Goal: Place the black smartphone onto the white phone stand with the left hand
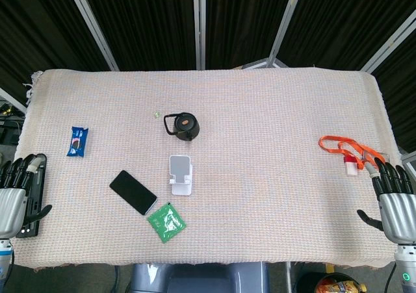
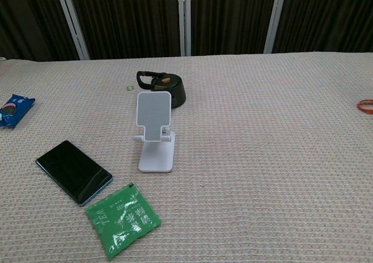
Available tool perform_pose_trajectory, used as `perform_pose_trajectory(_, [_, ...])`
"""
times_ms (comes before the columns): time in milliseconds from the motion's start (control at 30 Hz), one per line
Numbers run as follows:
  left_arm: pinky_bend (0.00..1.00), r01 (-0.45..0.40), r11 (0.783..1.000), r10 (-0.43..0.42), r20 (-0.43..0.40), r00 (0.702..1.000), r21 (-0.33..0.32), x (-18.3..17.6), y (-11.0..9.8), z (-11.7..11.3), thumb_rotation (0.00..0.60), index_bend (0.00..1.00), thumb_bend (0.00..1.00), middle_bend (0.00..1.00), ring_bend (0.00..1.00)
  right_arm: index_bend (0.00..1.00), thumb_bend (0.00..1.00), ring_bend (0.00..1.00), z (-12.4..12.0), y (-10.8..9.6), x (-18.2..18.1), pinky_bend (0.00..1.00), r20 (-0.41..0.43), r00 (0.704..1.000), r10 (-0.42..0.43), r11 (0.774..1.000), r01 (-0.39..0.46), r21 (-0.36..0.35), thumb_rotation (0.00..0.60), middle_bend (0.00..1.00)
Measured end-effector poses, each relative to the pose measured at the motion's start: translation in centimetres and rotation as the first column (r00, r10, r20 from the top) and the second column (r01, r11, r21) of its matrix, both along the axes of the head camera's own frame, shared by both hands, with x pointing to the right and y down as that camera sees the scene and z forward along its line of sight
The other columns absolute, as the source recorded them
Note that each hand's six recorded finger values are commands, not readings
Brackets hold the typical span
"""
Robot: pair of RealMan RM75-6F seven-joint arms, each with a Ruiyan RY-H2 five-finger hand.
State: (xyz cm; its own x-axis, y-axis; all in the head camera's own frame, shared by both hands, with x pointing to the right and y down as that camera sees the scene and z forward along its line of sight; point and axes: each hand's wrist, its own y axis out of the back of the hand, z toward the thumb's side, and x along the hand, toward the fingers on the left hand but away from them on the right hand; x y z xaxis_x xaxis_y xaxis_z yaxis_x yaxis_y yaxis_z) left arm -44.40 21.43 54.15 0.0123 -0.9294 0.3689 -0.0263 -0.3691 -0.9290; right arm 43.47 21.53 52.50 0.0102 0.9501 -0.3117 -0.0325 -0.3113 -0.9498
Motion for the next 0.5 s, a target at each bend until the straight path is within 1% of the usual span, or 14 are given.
perform_pose_trajectory(200, [0.00,-0.017,1.000,0.017,-0.004,1.000,-0.006,0.0,-0.1,0.2,0.600,0.00,0.00,0.00,0.00,0.00,0.00,0.00,0.0,0.0,0.3,0.00,0.003,1.000,0.012,1.000,-0.012,-0.002,0.600,0.00])
perform_pose_trajectory(300, [0.00,-0.044,0.999,0.044,-0.005,0.999,-0.011,0.1,0.0,0.4,0.600,0.00,0.00,0.00,0.00,0.00,0.00,0.00,0.0,0.1,0.4,0.00,0.008,1.000,0.020,1.000,-0.020,-0.006,0.600,0.00])
perform_pose_trajectory(400, [0.04,-0.104,0.994,0.104,-0.016,0.994,-0.029,0.9,0.0,1.2,0.600,0.00,0.00,0.00,0.02,0.00,0.00,0.00,-0.1,0.0,0.3,0.00,0.020,1.000,0.019,1.000,-0.019,-0.003,0.600,0.00])
perform_pose_trajectory(500, [0.06,-0.207,0.977,0.205,-0.039,0.978,-0.051,2.7,-0.6,2.8,0.600,0.01,0.00,0.00,0.04,0.00,0.00,0.00,0.2,-0.1,0.2,0.00,0.026,0.999,0.020,1.000,-0.020,-0.004,0.600,0.00])
